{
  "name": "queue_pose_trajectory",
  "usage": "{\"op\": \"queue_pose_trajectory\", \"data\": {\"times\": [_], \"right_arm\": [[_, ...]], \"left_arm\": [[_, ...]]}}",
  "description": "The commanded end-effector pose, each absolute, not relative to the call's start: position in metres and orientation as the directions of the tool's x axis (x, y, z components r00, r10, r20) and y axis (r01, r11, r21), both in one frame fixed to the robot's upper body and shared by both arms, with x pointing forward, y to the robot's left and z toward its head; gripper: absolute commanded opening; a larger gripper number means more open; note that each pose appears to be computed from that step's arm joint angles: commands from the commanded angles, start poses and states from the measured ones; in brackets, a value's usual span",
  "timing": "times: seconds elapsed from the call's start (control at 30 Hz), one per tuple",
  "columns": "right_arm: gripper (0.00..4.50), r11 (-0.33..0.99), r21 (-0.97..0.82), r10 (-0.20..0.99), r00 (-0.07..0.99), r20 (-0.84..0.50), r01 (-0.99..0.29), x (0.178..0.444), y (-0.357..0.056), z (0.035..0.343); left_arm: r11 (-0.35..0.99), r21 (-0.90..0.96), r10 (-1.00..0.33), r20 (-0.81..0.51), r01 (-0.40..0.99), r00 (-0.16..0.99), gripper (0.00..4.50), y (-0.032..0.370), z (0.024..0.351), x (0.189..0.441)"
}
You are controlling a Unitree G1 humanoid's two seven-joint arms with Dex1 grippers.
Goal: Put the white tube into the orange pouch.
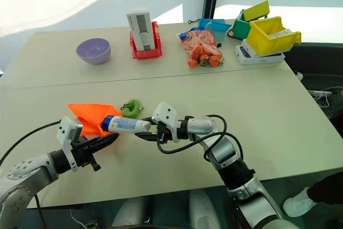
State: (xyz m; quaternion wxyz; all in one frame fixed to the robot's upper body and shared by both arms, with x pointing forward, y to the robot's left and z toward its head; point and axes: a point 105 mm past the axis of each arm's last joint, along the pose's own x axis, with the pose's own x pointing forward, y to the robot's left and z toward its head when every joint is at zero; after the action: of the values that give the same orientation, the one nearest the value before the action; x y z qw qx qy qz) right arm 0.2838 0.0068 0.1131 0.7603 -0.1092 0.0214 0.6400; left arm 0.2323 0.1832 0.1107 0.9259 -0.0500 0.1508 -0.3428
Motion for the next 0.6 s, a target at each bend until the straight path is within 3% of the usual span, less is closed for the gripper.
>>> {"op": "queue_pose_trajectory", "data": {"times": [0.03, 0.33, 0.6], "right_arm": [[1.82, 0.131, -0.173, 0.974, 0.159, -0.159, -0.976, 0.280, 0.003, 0.120], [1.82, 0.188, -0.174, 0.963, 0.217, -0.163, -0.967, 0.278, -0.022, 0.124], [1.82, 0.196, -0.169, 0.963, 0.222, -0.154, -0.966, 0.274, -0.016, 0.125]], "left_arm": [[0.748, -0.142, -0.663, -0.209, 0.648, 0.719, 0.00, 0.178, 0.123, 0.229], [0.833, -0.186, -0.554, -0.271, 0.522, 0.787, 0.00, 0.218, 0.102, 0.214], [0.884, -0.212, -0.460, -0.237, 0.416, 0.856, 0.00, 0.255, 0.110, 0.215]]}}
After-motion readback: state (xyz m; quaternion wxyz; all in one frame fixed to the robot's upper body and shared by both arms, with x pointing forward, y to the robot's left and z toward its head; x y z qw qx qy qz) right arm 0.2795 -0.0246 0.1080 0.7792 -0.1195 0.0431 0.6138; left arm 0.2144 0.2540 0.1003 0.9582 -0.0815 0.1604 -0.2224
